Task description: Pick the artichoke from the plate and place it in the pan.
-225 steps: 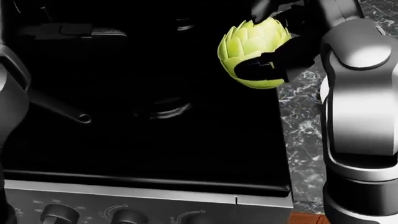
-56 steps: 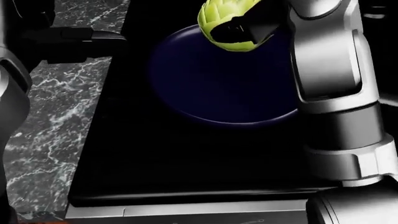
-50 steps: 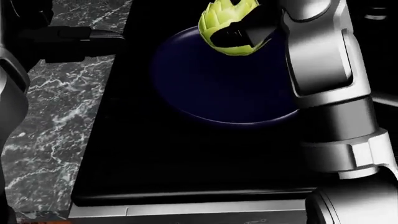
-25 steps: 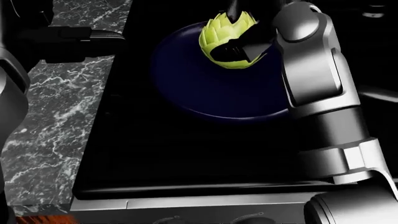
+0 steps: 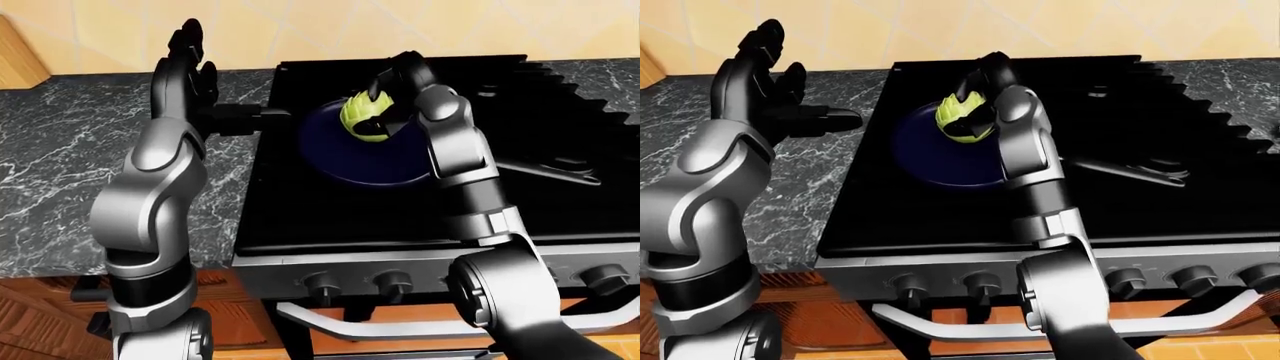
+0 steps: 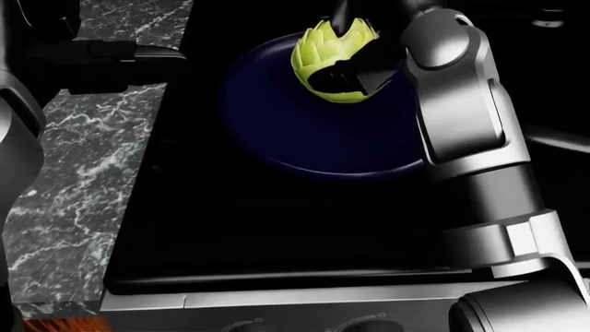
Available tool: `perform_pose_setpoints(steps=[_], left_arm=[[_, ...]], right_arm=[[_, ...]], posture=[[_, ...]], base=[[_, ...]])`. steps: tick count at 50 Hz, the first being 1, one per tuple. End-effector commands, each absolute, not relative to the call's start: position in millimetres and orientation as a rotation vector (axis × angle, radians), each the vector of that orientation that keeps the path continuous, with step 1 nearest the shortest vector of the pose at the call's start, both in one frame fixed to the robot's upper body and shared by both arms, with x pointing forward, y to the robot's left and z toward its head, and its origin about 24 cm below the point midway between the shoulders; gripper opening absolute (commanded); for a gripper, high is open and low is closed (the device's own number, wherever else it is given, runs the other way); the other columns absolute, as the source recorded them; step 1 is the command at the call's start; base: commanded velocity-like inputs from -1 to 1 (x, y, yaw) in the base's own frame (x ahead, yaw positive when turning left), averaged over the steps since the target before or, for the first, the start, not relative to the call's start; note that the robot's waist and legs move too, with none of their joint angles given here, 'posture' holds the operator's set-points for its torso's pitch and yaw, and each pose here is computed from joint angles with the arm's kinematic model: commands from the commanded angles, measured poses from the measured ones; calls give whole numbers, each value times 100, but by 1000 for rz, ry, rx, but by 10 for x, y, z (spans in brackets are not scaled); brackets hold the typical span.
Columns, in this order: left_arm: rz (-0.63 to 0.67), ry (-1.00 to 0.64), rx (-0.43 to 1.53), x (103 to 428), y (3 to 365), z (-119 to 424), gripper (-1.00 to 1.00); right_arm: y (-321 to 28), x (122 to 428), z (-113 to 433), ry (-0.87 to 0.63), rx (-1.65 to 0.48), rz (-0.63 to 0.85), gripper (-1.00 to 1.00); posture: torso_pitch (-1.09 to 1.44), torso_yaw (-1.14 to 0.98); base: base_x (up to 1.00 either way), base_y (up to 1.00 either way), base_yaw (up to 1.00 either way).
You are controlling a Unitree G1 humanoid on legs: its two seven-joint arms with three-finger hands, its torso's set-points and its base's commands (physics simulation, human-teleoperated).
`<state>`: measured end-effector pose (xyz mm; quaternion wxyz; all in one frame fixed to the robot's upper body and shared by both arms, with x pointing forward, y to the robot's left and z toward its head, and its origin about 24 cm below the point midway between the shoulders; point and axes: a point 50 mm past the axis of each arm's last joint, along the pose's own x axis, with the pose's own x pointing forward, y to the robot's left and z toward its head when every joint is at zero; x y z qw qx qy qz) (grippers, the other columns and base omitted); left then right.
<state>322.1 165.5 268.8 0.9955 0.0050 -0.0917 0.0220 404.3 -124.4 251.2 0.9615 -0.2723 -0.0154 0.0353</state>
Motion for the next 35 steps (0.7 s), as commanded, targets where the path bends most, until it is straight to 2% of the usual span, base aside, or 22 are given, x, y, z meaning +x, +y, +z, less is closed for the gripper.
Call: perform_pose_setpoints(steps=[1,31,32,34,35], left_arm=[[46,-275,9,3163,1655,2867,100],[47,-273,9,3172,1654,2864,100],[47,-273,9,3172,1654,2865,100],[47,-273,9,3170,1656,2865,100],[47,-273,9,3168,1657,2864,100]], right_arm=[[-1212,4005,2763,-128,-553,59,-98],[-1165,3980,2800,-122,-561,70,-100],[-1165,3979,2801,-122,-561,70,-79],[-1168,3978,2802,-122,-561,70,-71],[-1168,3977,2802,-122,-560,69,-57]], posture=[[0,0],[0,0],[0,0],[0,0],[0,0]], base=[[0,0,0],[0,0,0],[0,0,0],[0,0,0],[0,0,0]])
